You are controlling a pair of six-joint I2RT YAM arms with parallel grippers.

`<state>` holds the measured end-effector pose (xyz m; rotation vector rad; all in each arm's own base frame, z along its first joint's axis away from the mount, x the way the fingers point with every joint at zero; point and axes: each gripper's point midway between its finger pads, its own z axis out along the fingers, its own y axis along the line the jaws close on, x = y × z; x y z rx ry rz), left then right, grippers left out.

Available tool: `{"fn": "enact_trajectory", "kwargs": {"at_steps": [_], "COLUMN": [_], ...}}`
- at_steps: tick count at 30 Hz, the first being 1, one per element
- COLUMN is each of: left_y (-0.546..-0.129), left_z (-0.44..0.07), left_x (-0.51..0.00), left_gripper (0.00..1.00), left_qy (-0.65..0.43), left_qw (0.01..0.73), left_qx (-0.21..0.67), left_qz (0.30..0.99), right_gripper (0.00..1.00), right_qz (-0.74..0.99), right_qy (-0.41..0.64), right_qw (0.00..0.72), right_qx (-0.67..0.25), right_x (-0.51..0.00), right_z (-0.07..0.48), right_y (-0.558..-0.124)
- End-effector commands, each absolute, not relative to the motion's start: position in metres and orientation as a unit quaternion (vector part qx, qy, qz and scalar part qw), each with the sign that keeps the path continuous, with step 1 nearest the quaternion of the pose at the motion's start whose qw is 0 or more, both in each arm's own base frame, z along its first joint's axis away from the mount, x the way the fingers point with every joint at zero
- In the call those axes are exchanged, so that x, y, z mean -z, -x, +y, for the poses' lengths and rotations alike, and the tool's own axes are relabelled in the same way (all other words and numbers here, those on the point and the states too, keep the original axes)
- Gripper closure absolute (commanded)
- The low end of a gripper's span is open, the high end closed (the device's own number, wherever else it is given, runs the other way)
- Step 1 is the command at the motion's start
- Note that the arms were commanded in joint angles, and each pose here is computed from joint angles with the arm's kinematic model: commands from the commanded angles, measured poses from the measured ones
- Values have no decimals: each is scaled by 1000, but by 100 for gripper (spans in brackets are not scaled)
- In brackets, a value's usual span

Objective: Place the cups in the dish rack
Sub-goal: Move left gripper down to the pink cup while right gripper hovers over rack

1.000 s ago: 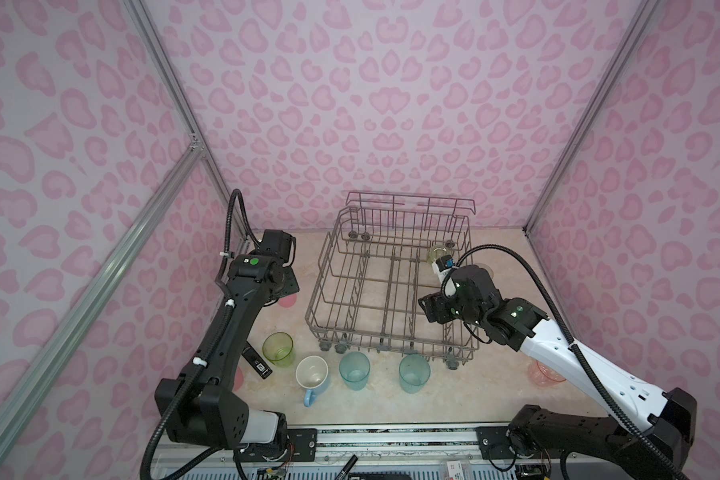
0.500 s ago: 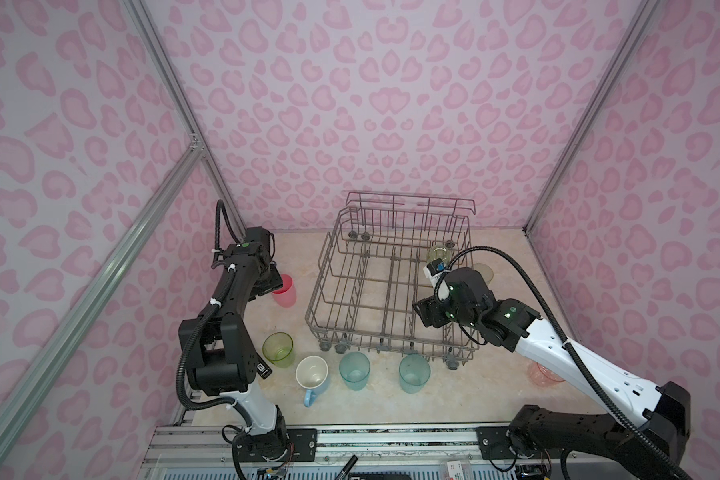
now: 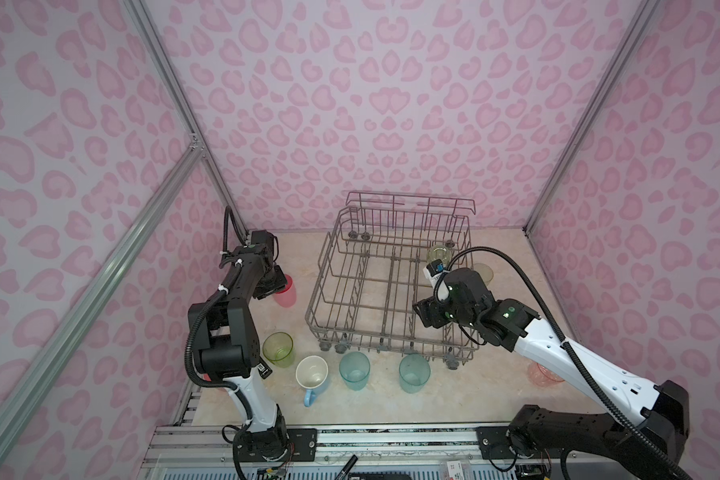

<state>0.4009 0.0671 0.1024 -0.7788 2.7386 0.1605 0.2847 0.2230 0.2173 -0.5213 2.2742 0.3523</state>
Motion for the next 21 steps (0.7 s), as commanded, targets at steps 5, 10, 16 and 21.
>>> {"fn": "enact_trajectory", "kwargs": {"at_steps": [5,10,16,21], "left_y": [-409,-410,-408,-414], "left_z": [68,70,71,68], "left_x": [-90,-93,-104,-121], "left_gripper": [77,82,86,87], "left_qy": [268,267,253,251], "left_qw": [147,152,167,180], "left_qx": [-43,-47,-48,-25], "left_qz": [951,950,952,951], "right_gripper": [20,19,19,18], "right_qz": [892,889,894,906], "right_qy": [198,194,188,176], "right_qw": [388,396,391,377], "right_qx": [-123,-122,-115,-77], "right_x": [-216,-217,-210,-194], "right_z": [218,216,214,205], "right_y": [-288,-288,-290,-295]}}
